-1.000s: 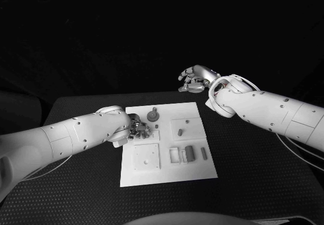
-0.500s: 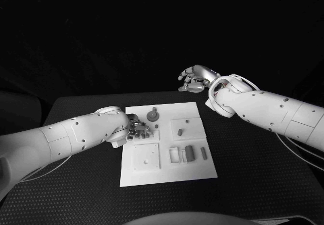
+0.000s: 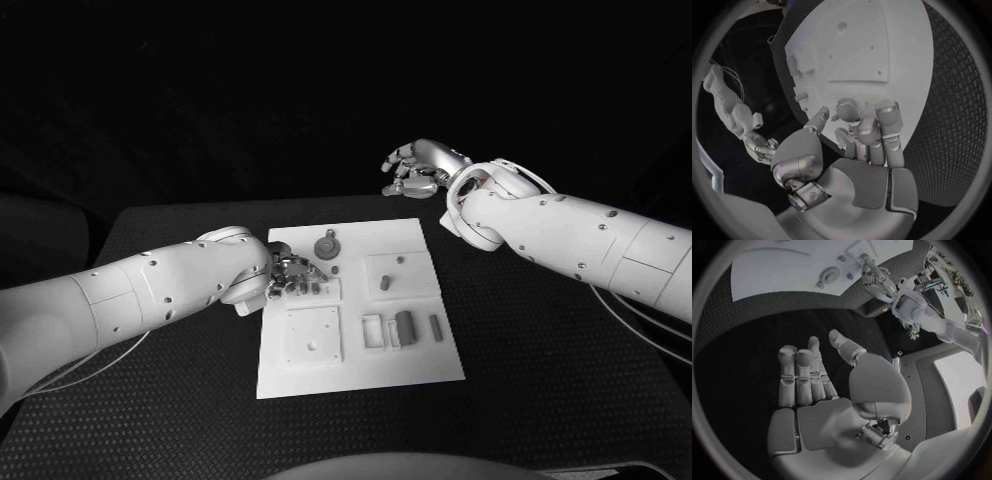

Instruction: Assemble the parts on the task board

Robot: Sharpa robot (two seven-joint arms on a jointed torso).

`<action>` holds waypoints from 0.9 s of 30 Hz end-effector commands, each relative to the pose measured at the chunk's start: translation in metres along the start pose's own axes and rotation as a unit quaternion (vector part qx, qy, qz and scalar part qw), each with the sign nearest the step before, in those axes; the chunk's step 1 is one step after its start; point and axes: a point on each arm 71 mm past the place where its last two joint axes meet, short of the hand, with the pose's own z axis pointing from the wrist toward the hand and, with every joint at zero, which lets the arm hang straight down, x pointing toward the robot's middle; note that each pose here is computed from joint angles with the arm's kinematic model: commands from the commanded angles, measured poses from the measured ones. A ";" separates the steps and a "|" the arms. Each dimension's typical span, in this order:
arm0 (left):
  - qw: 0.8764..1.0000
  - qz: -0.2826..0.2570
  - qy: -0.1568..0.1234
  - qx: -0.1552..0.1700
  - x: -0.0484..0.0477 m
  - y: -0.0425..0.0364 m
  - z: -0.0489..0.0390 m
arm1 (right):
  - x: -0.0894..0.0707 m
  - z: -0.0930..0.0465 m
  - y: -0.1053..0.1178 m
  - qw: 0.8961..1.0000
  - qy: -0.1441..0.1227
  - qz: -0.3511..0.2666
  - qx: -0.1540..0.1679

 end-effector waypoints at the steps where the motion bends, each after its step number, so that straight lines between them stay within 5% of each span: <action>1: 0.997 -0.052 -0.026 0.044 -0.0096 -0.0053 -0.0067 | -0.002 -0.001 -0.003 1.000 0.002 0.000 0.001; 8: 0.974 -0.143 -0.070 0.158 -0.0351 -0.0183 -0.0305 | -0.007 -0.004 -0.015 1.000 -0.005 0.001 0.014; 16: 0.948 -0.180 -0.173 0.198 -0.0736 -0.0003 -0.0402 | -0.008 -0.005 -0.017 1.000 -0.005 0.000 0.014; 18: 0.948 -0.159 -0.190 0.200 -0.0796 0.0034 -0.0399 | -0.008 -0.005 -0.018 1.000 -0.005 0.000 0.015; 23: 0.948 -0.013 -0.238 0.212 -0.0912 0.0074 -0.0379 | -0.008 -0.004 -0.018 1.000 -0.004 0.000 0.015; 27: 0.933 0.114 -0.261 0.222 -0.0892 0.0049 -0.0333 | -0.007 -0.004 -0.017 1.000 -0.002 0.000 0.014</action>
